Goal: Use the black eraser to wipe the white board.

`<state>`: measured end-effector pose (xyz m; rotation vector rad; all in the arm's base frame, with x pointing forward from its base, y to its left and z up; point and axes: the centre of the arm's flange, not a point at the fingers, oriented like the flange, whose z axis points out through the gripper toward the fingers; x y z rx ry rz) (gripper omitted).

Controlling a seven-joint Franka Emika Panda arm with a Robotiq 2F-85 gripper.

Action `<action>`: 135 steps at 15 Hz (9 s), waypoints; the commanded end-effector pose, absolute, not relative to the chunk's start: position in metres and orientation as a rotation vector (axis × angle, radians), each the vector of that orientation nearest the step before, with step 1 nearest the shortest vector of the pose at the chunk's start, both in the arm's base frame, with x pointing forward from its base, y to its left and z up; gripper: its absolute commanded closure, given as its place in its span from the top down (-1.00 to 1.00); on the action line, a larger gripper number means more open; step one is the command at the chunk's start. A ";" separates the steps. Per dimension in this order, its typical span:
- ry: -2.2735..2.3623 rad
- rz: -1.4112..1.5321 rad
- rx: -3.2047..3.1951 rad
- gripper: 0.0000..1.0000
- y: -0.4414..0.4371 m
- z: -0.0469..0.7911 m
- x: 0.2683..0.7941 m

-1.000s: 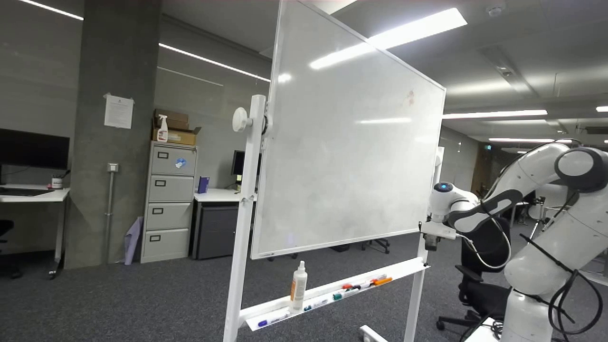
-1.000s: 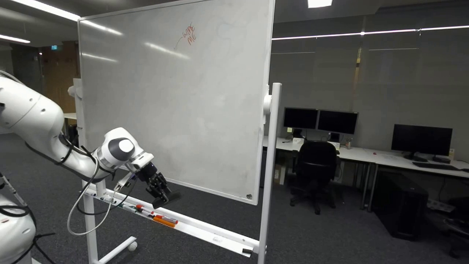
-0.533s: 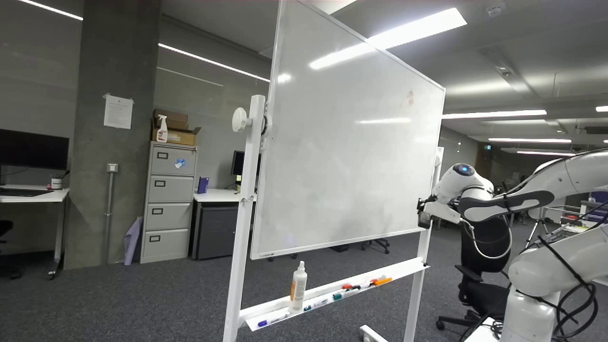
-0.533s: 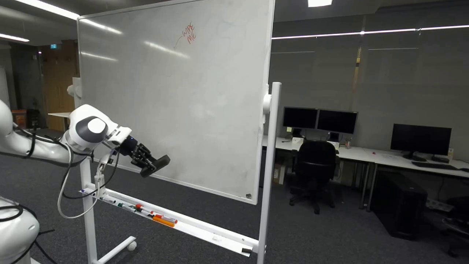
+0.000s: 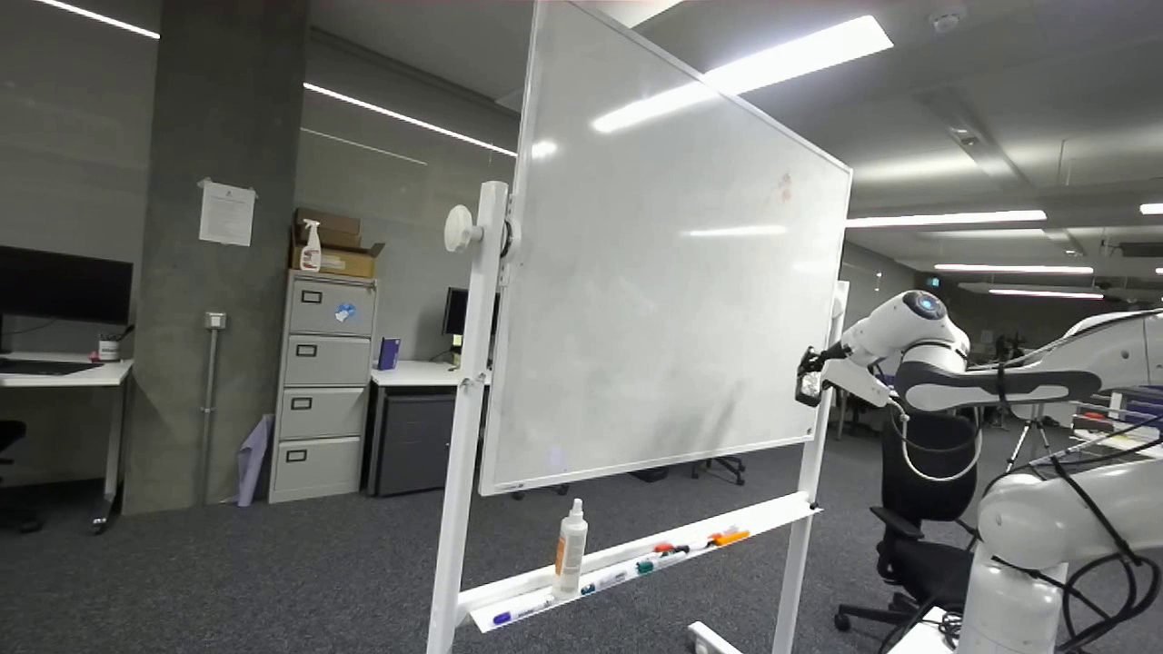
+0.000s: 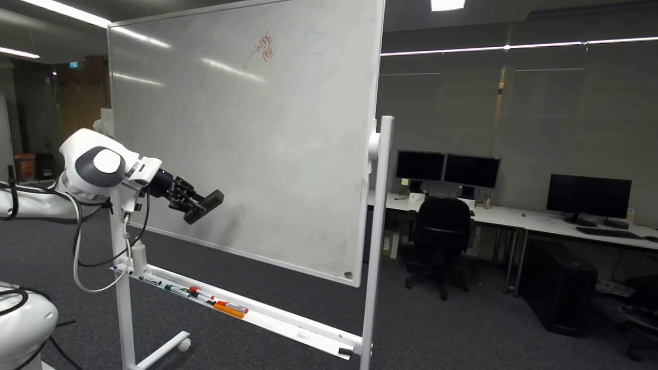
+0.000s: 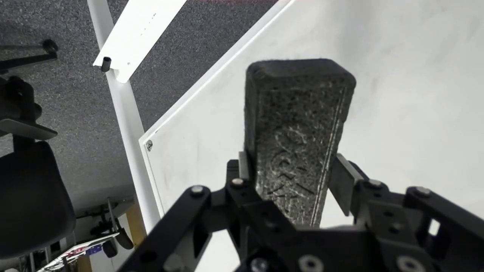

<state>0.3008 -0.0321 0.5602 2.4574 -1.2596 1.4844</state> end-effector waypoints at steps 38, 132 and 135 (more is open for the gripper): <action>-0.401 2.655 2.005 -0.40 -0.093 0.895 0.317; -0.302 2.341 2.178 -0.40 -0.259 0.946 0.444; -0.314 2.349 2.180 -0.40 -0.255 0.941 0.446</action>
